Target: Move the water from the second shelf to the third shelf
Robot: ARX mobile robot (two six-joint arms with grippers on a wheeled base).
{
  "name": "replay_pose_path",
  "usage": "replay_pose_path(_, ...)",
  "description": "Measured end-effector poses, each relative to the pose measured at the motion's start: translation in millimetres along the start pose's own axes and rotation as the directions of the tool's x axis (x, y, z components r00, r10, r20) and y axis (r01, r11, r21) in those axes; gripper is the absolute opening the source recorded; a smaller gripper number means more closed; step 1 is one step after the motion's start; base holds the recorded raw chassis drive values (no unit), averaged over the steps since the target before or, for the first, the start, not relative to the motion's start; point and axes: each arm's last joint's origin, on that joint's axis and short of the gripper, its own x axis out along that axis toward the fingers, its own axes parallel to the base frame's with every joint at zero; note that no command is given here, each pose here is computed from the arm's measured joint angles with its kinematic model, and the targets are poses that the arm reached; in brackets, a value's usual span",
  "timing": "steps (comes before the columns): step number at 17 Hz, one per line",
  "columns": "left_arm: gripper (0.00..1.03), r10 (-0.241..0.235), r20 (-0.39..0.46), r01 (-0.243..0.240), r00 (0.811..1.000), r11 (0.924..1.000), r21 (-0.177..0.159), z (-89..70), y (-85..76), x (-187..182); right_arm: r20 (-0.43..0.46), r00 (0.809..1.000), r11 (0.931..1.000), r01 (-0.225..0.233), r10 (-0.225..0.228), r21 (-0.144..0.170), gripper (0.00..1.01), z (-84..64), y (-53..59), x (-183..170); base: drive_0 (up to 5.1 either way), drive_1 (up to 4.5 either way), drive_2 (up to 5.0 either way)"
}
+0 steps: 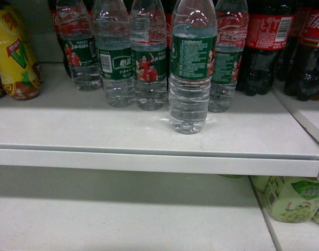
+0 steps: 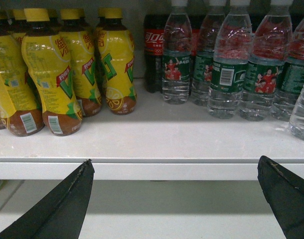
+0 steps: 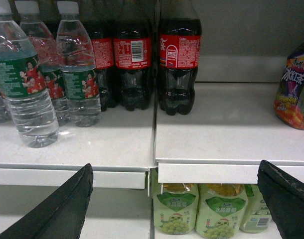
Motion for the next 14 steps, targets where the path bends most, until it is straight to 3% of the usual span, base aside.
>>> replay_pose_path(14,0.98,0.000,0.000,0.000,1.000,1.0000,0.000,0.0,0.0,0.0,0.000,1.000,1.0000,0.000,0.000,0.000,0.98,0.0,0.0,0.0,0.0,0.00,0.0)
